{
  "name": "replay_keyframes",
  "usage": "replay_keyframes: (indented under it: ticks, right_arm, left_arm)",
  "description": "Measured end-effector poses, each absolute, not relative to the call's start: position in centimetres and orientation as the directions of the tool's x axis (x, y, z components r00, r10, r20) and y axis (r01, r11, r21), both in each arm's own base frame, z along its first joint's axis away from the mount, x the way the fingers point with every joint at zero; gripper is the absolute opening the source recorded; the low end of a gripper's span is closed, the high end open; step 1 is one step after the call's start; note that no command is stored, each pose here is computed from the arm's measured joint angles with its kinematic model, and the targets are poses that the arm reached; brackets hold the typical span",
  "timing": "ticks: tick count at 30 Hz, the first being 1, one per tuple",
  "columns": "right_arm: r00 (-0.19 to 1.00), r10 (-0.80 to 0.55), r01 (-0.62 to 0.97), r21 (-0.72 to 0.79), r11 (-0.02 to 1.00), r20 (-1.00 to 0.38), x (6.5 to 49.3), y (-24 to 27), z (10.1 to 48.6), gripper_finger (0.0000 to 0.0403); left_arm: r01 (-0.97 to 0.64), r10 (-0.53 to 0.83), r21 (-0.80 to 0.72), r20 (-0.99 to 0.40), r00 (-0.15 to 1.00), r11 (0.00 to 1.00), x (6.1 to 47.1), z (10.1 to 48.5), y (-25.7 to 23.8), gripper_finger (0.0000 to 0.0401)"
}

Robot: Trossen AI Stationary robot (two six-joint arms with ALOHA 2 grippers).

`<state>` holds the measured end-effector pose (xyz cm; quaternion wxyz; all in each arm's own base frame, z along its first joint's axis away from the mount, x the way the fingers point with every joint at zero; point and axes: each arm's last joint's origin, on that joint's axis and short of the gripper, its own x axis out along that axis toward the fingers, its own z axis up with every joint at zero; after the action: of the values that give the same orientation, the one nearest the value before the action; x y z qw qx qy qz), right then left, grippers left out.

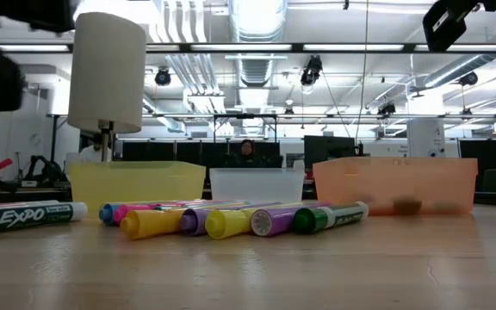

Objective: Pick & Place Markers
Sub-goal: Put the small yellow highlighter pen into the orange bin

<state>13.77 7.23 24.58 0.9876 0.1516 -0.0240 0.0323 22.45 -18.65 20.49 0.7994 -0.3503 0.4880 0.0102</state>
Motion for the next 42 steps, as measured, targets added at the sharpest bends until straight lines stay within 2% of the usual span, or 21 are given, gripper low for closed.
replay_keyframes:
  ticks: [13, 19, 24, 29, 33, 37, 42]
  right_arm:
    - [0.997, 0.059, -0.068, 0.274, 0.959, 0.041, 13.9, 7.3, 24.4, 0.0043]
    - [0.997, 0.060, -0.068, 0.273, 0.959, 0.040, 13.9, 7.3, 24.3, 0.0043]
    - [0.997, 0.059, -0.068, 0.273, 0.960, 0.040, 13.9, 7.3, 24.3, 0.0043]
    - [0.997, 0.059, -0.068, 0.269, 0.961, 0.040, 13.9, 7.3, 24.3, 0.0043]
    - [0.997, 0.059, -0.068, 0.270, 0.961, 0.040, 13.9, 7.3, 24.3, 0.0043]
    - [0.997, 0.059, -0.068, 0.270, 0.961, 0.040, 13.9, 7.3, 24.3, 0.0043]
    - [0.997, 0.059, -0.068, 0.270, 0.960, 0.040, 13.9, 7.3, 24.3, 0.0043]
  left_arm:
    - [-0.420, -0.252, -0.459, -0.851, 0.460, 0.783, 22.6, 17.3, -21.7, 0.0174]
    - [-0.443, -0.207, -0.350, -0.917, 0.341, 0.825, 22.8, 15.5, -22.4, 0.0174]
    - [-0.417, -0.214, -0.343, -0.921, 0.327, 0.842, 23.3, 15.9, -23.0, 0.0174]
    - [-0.358, -0.219, -0.323, -0.928, 0.301, 0.876, 23.0, 18.3, -23.5, 0.0174]
    - [-0.343, -0.107, -0.195, -0.960, 0.257, 0.919, 22.2, 19.5, -23.4, 0.0174]
    - [-0.344, -0.054, -0.131, -0.973, 0.226, 0.930, 21.6, 18.7, -23.1, 0.0174]
    - [-0.349, -0.085, -0.175, -0.962, 0.257, 0.921, 21.5, 17.3, -23.0, 0.0174]
